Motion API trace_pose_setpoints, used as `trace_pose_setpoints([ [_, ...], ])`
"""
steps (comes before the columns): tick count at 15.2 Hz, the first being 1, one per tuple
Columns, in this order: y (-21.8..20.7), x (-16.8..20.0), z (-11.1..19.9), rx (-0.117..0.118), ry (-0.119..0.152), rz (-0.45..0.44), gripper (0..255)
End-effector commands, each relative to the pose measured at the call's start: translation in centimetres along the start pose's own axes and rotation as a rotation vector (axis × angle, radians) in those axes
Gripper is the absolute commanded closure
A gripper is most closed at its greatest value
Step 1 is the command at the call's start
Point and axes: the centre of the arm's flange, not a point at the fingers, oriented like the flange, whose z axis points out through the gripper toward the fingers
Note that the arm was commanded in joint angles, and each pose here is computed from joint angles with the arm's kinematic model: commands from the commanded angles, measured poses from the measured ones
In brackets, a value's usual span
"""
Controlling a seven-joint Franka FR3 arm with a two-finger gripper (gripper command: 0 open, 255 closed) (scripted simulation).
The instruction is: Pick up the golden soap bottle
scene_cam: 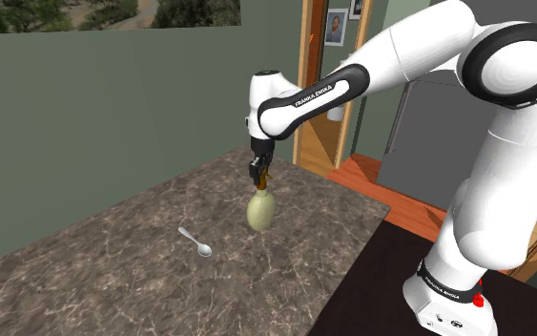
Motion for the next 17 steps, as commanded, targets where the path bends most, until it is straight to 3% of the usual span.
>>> trace_pose_setpoints([
  [1,0.0,0.0,0.1,0.000,0.000,0.000,255],
  [9,0.0,0.0,0.2,0.000,0.000,0.000,255],
  [17,0.0,0.3,-4.0,0.000,0.000,0.000,255],
])
